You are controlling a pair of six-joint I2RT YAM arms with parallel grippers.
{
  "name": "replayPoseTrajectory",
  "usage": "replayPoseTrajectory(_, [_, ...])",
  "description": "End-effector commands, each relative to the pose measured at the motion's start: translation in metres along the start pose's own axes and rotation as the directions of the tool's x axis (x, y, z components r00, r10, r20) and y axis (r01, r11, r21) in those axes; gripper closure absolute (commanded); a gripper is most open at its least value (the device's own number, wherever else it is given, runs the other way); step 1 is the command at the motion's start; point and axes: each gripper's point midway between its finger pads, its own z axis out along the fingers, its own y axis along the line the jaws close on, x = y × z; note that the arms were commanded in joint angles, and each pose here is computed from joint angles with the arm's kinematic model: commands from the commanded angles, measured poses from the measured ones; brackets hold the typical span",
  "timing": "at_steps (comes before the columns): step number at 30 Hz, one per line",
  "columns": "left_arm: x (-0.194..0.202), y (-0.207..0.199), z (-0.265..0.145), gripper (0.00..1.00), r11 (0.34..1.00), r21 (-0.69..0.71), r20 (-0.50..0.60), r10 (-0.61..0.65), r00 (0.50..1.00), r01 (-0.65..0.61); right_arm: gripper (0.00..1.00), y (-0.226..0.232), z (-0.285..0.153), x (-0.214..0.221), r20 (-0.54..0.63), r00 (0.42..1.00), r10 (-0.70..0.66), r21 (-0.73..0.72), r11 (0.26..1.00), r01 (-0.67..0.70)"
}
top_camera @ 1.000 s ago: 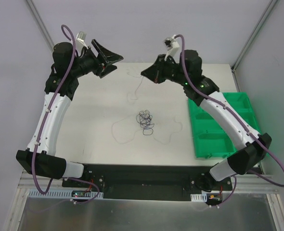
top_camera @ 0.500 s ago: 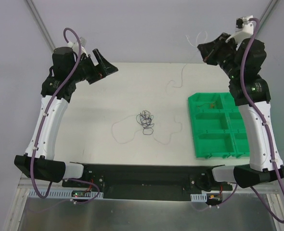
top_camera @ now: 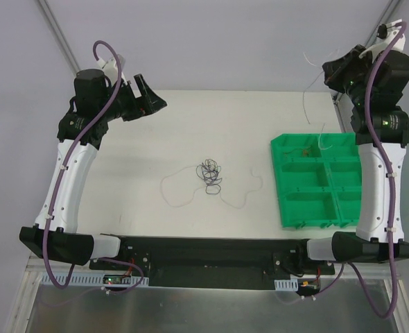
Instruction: Untangle the cables
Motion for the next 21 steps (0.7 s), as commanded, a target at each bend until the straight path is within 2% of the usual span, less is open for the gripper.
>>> replayPoseTrajectory(1, [-0.005, -0.001, -0.011, 0.18, 0.999, -0.005, 0.029, 0.046, 0.999, -0.046, 1.00, -0.016, -0.028, -0.027, 0.071, 0.996, -0.046, 0.059, 0.997, 0.042])
replayPoseTrajectory(12, [0.005, 0.003, -0.006, 0.18, 1.000, -0.003, -0.003, 0.019, 1.000, -0.019, 1.00, -0.021, -0.070, -0.017, 0.012, 1.000, -0.009, 0.099, 0.995, 0.008])
replayPoseTrajectory(16, [0.007, 0.004, -0.003, 0.18, 1.000, 0.001, -0.015, 0.012, 1.000, -0.012, 0.99, -0.021, -0.087, -0.019, 0.034, 0.999, -0.019, 0.112, 0.994, 0.015])
replayPoseTrajectory(21, [0.014, 0.008, 0.000, 0.18, 1.000, -0.002, -0.036, -0.004, 0.999, 0.004, 1.00, -0.025, -0.093, -0.006, -0.003, 1.000, -0.027, 0.117, 0.993, 0.027])
